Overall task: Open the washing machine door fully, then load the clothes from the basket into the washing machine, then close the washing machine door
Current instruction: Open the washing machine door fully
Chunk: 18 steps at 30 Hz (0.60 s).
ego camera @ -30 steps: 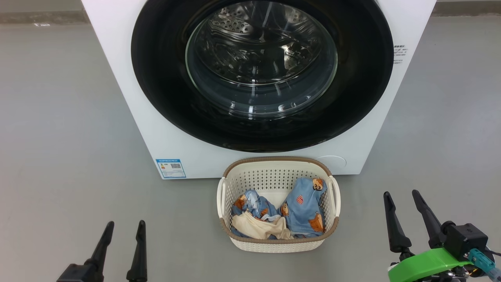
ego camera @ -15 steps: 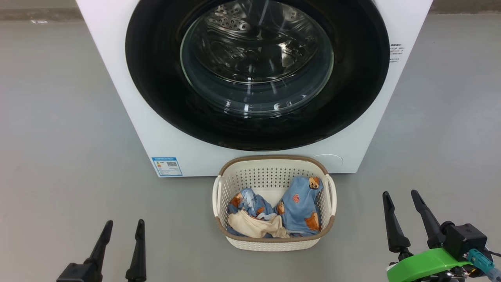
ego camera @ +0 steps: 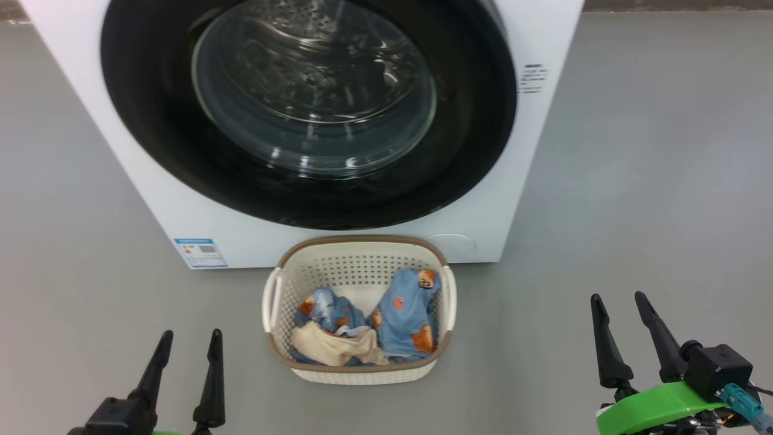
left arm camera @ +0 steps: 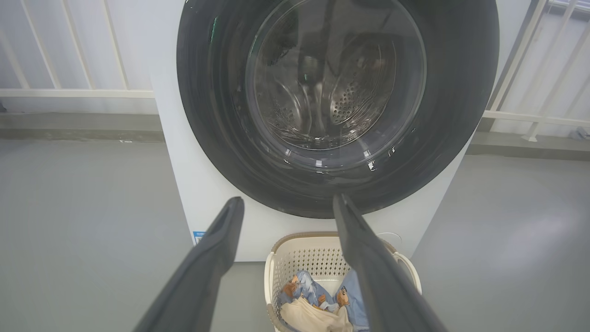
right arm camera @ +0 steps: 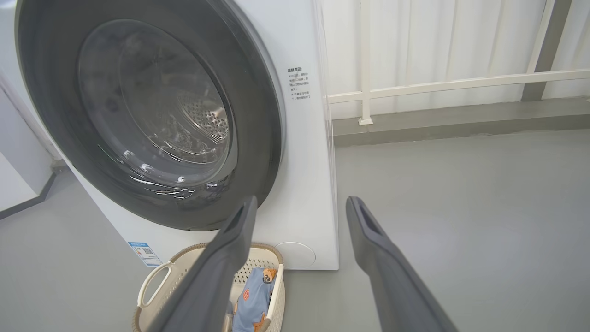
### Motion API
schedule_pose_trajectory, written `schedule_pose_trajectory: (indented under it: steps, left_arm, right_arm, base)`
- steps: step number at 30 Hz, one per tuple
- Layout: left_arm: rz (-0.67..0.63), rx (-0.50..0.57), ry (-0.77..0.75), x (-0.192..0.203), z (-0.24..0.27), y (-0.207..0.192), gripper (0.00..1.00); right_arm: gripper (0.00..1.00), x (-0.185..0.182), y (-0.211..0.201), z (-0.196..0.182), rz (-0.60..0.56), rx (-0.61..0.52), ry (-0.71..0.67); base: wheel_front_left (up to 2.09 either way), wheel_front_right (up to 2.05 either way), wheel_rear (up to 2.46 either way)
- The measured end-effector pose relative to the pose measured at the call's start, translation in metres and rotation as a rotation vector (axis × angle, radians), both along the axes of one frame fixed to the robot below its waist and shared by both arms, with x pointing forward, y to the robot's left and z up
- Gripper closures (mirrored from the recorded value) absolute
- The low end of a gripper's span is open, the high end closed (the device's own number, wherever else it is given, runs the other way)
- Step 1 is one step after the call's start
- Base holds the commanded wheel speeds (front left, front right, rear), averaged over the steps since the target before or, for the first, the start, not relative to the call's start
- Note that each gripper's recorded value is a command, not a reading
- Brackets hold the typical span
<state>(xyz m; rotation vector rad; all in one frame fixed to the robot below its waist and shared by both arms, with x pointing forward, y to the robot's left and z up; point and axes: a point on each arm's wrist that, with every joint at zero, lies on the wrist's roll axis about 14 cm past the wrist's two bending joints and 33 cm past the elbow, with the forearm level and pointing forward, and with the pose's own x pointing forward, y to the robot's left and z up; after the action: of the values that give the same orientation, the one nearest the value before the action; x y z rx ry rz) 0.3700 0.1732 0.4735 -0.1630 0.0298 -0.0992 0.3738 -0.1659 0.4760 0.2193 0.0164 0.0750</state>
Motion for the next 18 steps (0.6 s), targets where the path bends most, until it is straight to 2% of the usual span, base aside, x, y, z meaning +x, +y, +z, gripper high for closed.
schedule_pose_trajectory:
  steps: [10, 18]
  left_arm:
    - [-0.002, -0.018, -0.025, 0.0035, 0.0077, -0.0027, 0.00]
    - [0.000, -0.026, -0.023, 0.0035, 0.0073, -0.0025, 0.00]
  right_arm:
    - [0.00, -0.0004, -0.0022, 0.0005, -0.007, 0.000, -0.002]
    - [0.00, 0.0009, -0.0019, -0.0014, -0.006, 0.000, 0.004]
  base:
    - [1.17, 1.17, -2.34]
    - [0.60, 0.60, -1.20]
